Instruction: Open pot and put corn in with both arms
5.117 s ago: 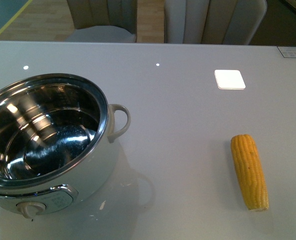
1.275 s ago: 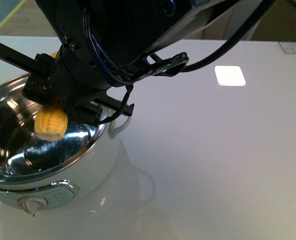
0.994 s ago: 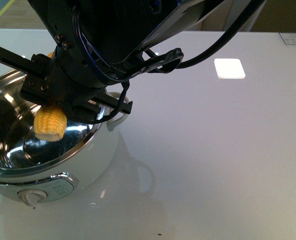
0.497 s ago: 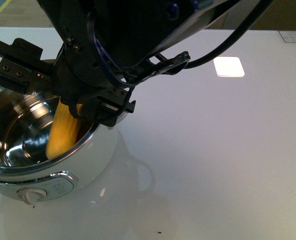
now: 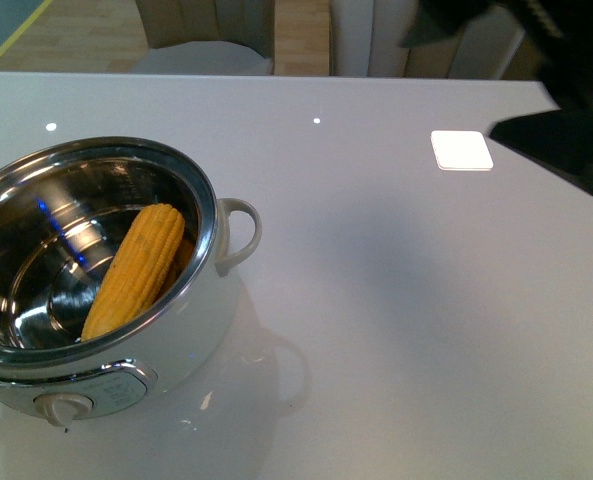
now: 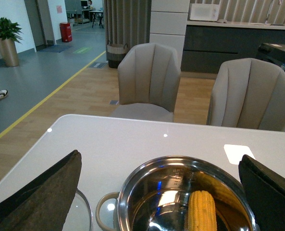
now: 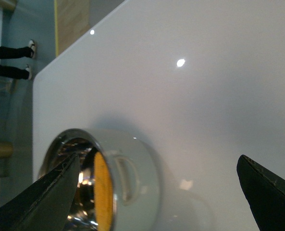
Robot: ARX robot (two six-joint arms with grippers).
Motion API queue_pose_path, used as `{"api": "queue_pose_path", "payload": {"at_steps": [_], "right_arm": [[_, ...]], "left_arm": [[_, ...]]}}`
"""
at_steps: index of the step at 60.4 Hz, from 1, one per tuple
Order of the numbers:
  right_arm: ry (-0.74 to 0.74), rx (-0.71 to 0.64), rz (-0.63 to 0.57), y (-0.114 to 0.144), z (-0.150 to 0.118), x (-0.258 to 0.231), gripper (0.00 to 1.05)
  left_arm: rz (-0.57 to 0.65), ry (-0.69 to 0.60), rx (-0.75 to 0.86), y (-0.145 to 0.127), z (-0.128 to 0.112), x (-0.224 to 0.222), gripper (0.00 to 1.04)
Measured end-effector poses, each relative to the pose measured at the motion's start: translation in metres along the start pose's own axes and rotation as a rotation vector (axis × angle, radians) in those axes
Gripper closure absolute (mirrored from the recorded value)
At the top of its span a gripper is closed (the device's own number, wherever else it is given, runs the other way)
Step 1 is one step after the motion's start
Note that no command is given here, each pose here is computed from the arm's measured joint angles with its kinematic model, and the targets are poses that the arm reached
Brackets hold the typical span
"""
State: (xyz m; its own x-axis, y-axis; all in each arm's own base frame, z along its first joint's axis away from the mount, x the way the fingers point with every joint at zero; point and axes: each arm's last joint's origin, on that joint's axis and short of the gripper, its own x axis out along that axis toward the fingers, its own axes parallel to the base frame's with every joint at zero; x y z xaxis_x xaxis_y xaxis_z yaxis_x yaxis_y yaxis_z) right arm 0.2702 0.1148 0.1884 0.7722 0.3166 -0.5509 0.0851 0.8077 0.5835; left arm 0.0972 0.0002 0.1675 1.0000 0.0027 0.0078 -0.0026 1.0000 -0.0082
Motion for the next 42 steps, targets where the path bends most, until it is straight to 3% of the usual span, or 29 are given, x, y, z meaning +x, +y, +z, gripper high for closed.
{"api": "queue_pose_path", "payload": {"at_steps": [12,22,27,32,42], "right_arm": [[-0.089,-0.111,-0.125,-0.048,0.001,-0.072,0.09],[-0.163,-0.168,-0.125,-0.058,-0.004,-0.110,0.09],[-0.387,-0.309,-0.125,-0.062,-0.005,-0.108,0.19],[-0.609,-0.501,-0.111,-0.076,-0.016,-0.111,0.38],[-0.682,-0.603,-0.125,-0.089,-0.024,-0.125,0.75]], "left_arm": [[0.000,0.000,0.000,0.000,0.000,0.000,0.07],[0.000,0.000,0.000,0.000,0.000,0.000,0.07],[-0.002,0.000,0.000,0.000,0.000,0.000,0.07],[0.000,0.000,0.000,0.000,0.000,0.000,0.07],[0.000,0.000,0.000,0.000,0.000,0.000,0.07]]}}
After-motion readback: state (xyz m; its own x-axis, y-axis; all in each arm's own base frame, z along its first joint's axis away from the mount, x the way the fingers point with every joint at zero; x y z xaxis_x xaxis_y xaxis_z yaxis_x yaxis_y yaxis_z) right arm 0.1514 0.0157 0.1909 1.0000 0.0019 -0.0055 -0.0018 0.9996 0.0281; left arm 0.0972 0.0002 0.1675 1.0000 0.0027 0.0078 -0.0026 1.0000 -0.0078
